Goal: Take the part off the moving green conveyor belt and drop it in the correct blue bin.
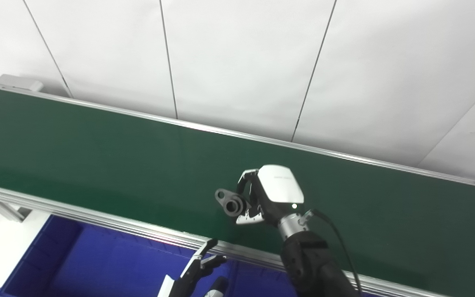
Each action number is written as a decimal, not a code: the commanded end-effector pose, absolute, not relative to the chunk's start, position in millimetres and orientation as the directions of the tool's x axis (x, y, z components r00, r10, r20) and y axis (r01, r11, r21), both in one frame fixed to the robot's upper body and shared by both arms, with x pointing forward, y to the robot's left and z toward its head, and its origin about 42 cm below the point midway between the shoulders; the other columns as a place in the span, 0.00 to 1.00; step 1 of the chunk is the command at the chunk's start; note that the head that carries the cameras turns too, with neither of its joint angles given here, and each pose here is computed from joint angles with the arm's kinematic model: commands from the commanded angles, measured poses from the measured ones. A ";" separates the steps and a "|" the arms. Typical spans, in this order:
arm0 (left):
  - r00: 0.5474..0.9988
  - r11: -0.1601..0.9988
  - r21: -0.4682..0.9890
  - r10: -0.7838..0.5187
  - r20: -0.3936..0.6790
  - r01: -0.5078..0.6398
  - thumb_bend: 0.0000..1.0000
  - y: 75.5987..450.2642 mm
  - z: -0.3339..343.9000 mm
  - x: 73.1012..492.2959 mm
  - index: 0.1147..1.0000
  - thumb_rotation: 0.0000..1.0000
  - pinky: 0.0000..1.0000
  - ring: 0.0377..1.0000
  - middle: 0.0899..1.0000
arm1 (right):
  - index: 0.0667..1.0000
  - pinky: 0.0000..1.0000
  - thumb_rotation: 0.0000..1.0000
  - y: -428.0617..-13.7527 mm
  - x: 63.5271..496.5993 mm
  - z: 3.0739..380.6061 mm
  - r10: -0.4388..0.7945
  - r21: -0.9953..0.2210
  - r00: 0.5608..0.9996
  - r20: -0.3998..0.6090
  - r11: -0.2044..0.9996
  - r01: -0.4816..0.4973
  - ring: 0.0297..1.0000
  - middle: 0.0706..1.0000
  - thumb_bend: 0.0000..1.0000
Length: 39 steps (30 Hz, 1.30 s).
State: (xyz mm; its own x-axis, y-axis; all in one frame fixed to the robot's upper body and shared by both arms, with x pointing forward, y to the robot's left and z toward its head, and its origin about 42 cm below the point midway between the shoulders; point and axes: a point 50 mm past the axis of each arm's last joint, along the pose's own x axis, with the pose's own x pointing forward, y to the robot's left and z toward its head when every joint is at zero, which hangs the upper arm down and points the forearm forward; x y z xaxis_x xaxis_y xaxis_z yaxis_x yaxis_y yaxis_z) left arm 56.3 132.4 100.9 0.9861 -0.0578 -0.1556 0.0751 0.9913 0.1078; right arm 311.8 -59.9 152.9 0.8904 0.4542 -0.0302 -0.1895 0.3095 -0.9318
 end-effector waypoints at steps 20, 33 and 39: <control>0.995 0.993 -0.078 -0.089 -0.041 0.086 0.43 131.3 151.9 69.9 1.00 1.00 0.94 0.90 0.83 | 0.45 0.11 0.12 -123.1 122.8 220.4 0.434 -0.880 0.889 -0.143 0.356 -0.316 0.15 0.23 0.51; 0.984 0.987 -0.067 -0.153 -0.096 0.147 0.58 146.0 174.5 73.6 1.00 1.00 1.00 0.94 0.87 | 0.45 0.11 0.12 -93.8 123.9 163.2 0.335 -0.855 0.863 -0.378 0.231 -0.464 0.15 0.22 0.51; 0.982 0.986 -0.074 -0.157 -0.105 0.150 0.57 144.2 175.7 74.0 1.00 1.00 0.97 0.93 0.87 | 0.74 0.41 0.48 -97.5 130.4 155.5 0.284 -0.868 0.851 -0.441 0.107 -0.485 0.54 0.66 0.89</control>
State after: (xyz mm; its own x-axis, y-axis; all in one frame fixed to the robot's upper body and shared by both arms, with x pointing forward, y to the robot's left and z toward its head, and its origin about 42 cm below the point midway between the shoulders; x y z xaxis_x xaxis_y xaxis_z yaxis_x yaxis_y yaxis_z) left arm 74.9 144.4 167.4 0.9778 -0.1595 -0.1359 0.1518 0.9862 -0.0654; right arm 130.3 -126.4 145.1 0.8510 0.2083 -0.4821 -0.5092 0.1027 -0.8545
